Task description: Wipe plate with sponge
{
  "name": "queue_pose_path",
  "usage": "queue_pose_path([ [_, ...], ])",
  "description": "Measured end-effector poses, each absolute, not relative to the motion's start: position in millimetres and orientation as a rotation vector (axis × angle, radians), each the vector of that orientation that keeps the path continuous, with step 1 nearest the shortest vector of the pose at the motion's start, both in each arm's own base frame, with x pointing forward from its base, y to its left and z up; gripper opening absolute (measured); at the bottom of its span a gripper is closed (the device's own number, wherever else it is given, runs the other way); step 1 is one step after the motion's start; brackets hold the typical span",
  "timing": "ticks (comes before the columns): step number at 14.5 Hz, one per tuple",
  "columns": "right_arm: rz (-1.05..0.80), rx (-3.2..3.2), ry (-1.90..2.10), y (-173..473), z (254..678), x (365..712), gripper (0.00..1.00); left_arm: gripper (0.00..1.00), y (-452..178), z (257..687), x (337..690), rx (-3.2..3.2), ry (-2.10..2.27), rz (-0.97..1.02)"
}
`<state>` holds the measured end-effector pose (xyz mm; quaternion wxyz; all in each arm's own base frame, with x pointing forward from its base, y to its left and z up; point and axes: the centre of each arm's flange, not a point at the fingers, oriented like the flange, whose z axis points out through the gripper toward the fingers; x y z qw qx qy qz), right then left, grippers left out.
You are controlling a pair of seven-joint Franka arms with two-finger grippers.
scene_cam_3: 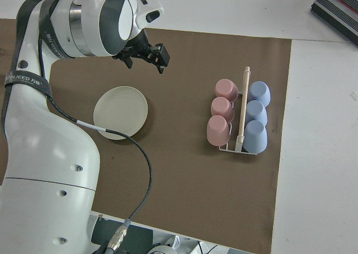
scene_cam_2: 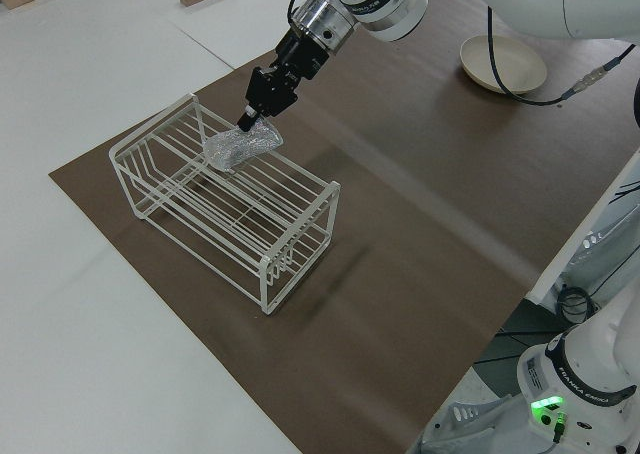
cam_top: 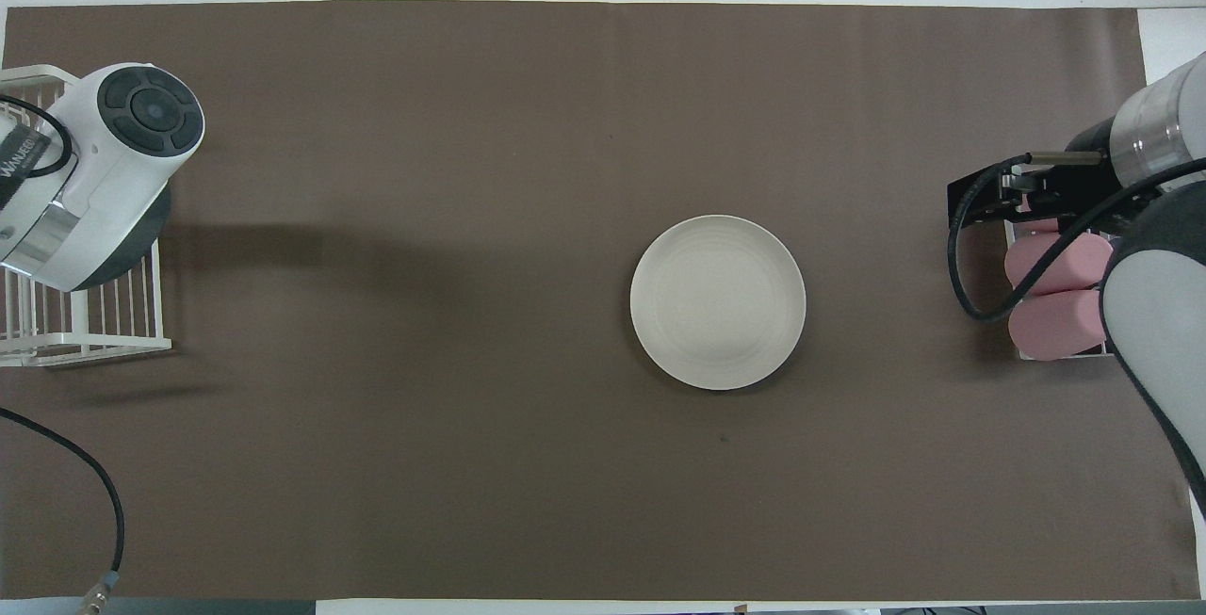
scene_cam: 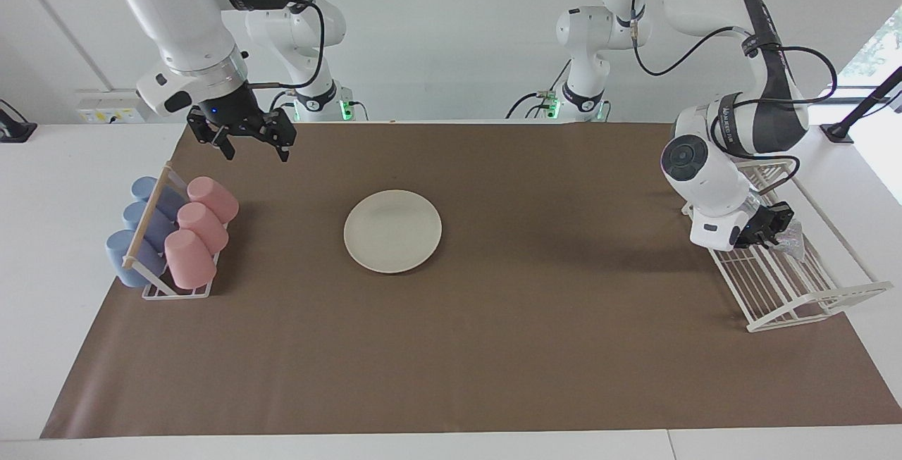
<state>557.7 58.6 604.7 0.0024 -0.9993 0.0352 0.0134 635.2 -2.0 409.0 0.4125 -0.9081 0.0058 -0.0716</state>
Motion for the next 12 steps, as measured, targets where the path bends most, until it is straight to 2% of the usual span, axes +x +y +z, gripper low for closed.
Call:
queue_pose_path([
  [2,0.042,-3.135,0.111,59,605,558,1.00,0.05,-5,409,635,-2.284,0.017,-0.181],
  [5,0.042,-3.133,0.166,59,605,558,1.00,0.05,-14,421,636,-2.288,-0.014,-0.178],
  [8,0.042,-3.128,0.244,59,605,558,1.00,0.05,-36,469,638,-2.351,-0.146,-0.158],
  [12,0.022,-3.112,0.392,59,611,556,1.00,0.05,-93,540,621,-2.695,-0.350,-0.024],
])
